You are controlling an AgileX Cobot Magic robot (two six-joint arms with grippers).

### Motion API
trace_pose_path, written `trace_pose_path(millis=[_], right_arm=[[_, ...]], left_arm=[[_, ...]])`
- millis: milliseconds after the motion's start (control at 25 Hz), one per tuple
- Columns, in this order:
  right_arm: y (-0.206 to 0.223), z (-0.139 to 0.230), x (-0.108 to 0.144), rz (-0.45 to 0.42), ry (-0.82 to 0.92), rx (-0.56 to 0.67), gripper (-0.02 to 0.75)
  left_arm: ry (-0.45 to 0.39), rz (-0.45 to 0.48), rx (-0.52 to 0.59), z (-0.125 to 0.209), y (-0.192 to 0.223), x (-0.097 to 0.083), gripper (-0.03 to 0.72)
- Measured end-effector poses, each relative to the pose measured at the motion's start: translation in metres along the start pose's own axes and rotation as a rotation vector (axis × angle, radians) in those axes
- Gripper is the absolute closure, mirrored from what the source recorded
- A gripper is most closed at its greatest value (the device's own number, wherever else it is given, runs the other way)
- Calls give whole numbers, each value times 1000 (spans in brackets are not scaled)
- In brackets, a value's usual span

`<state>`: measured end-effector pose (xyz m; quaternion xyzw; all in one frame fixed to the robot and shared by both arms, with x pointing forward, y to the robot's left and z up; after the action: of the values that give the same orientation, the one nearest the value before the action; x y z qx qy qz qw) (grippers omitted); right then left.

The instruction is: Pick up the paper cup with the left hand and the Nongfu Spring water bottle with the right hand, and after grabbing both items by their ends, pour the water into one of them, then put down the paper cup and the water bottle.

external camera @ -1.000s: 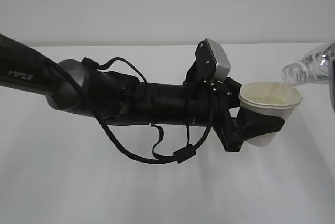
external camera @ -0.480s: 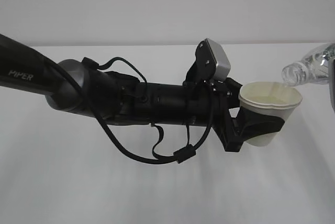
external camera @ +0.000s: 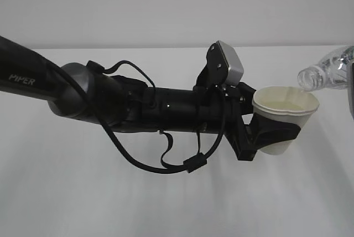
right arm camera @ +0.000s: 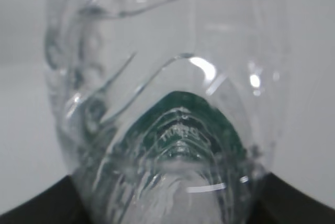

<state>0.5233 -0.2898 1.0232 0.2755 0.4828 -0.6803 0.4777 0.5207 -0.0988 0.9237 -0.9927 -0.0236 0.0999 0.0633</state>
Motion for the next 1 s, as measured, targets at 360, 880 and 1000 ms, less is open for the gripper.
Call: trace_pose_path(millis=[360,880,1000], right_arm=[[0,0,0,0,0,0,332],[0,0,0,0,0,0,332],[0,0,0,0,0,0,332]], left_arm=[[0,0,0,0,0,0,241],[0,0,0,0,0,0,241],[1,1,1,0,0,0,241]])
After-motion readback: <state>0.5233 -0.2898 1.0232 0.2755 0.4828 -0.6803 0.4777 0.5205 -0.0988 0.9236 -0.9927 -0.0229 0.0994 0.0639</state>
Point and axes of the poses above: a point on each arm's last joint axis where the gripper is mounted, y pointing out along that axis toward the gripper, x along the wrist's bending axis when the last joint is at zero, z = x × y, the point moved 5 cm from there along y, pointing out along that axis toward the gripper, and after that the axes turned 7 degrees about -y, right-handed, at the moved point
